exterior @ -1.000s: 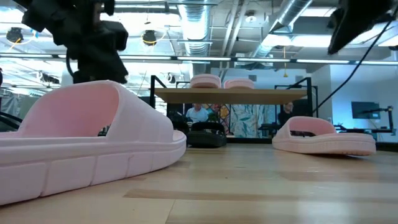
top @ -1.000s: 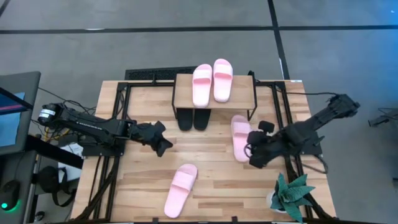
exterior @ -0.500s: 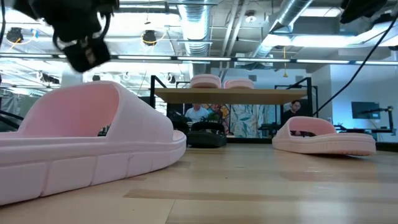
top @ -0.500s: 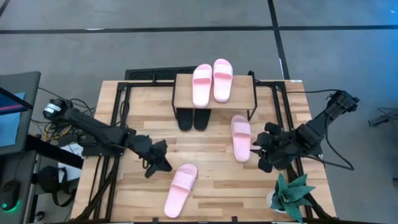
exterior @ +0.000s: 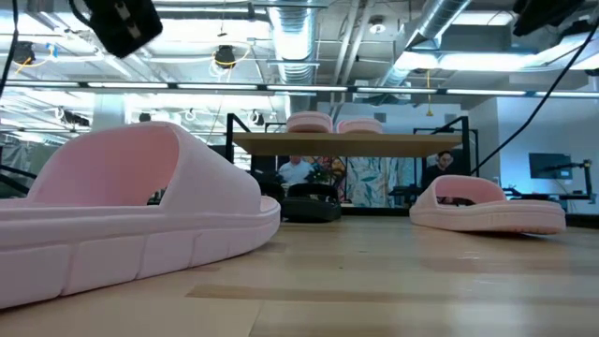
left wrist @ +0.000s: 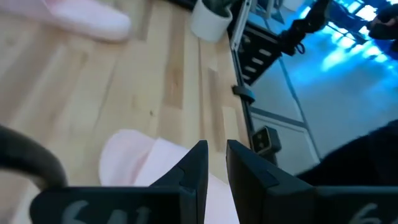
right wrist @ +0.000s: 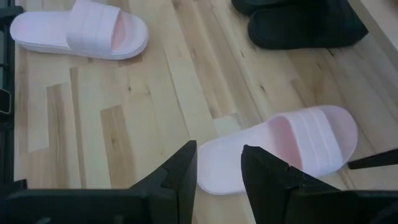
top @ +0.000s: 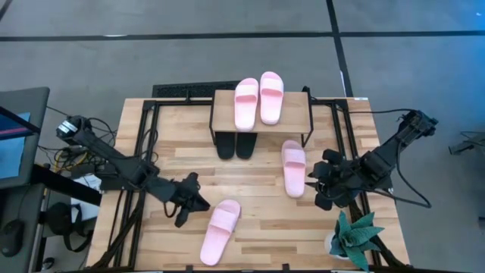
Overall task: Pick and place slides into the shelf
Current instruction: Put the pink slide under the shelf
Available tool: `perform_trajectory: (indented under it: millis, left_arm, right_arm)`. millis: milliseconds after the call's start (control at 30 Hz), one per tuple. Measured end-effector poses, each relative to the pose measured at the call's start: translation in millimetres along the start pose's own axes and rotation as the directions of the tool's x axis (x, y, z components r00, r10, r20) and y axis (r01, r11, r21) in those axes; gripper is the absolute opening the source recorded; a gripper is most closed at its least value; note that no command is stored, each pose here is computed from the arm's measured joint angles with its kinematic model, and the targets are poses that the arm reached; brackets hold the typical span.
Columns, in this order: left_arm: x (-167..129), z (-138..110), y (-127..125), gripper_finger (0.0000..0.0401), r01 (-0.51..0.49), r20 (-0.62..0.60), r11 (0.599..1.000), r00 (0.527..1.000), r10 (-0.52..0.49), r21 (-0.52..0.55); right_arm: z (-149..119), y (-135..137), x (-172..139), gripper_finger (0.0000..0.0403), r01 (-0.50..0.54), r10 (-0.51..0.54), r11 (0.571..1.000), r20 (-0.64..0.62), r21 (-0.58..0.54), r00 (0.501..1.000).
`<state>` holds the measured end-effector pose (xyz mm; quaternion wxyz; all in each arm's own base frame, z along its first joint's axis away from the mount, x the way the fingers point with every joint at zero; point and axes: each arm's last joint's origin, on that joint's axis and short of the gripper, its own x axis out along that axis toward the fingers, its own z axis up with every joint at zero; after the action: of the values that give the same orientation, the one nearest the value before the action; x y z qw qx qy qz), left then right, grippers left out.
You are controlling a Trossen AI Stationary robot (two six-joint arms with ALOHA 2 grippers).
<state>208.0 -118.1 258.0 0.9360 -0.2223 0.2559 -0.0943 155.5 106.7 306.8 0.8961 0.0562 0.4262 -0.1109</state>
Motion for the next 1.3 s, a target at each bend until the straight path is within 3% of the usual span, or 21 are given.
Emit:
perform_trajectory:
  millis: [167, 300, 533, 733, 933, 1300]
  left_arm:
    - [-1.4, -8.3, -15.6, 0.0048, -0.073, 0.054, 0.994, 0.996, 0.068, 0.079]
    - [11.0, -15.9, -26.6, 0.0048, -0.162, -0.016, 0.974, 0.986, 0.166, 0.159]
    - [54.1, -24.9, -46.6, 0.0048, -0.265, -0.163, 0.86, 0.916, 0.366, 0.437]
    - [89.7, -47.7, -62.1, 0.0048, -0.237, -0.274, 0.77, 0.839, 0.469, 0.593]
    - [107.4, -53.8, -79.0, 0.007, -0.243, -0.268, 0.733, 0.82, 0.505, 0.636]
    - [128.1, -71.1, -74.4, 0.013, -0.324, -0.305, 0.736, 0.756, 0.579, 0.594]
  right_arm:
    - [0.7, 0.7, 0.0, 0.0113, -0.007, 0.007, 1.0, 0.006, 0.005, 1.0]
    - [0.4, 1.0, -0.2, 0.0113, -0.008, 0.008, 1.0, 0.006, 0.003, 1.0]
    - [-1.0, -0.4, -0.2, 0.0113, 0.002, -0.002, 1.0, -0.01, -0.008, 1.0]
    - [-2.0, -1.2, -0.3, 0.0113, 0.01, -0.01, 1.0, -0.018, -0.015, 1.0]
    - [-2.9, -2.1, -0.3, 0.0113, 0.017, -0.018, 1.0, -0.028, -0.024, 0.999]
    - [-3.4, -2.6, -0.2, 0.0113, 0.02, -0.022, 0.998, -0.033, -0.053, 0.999]
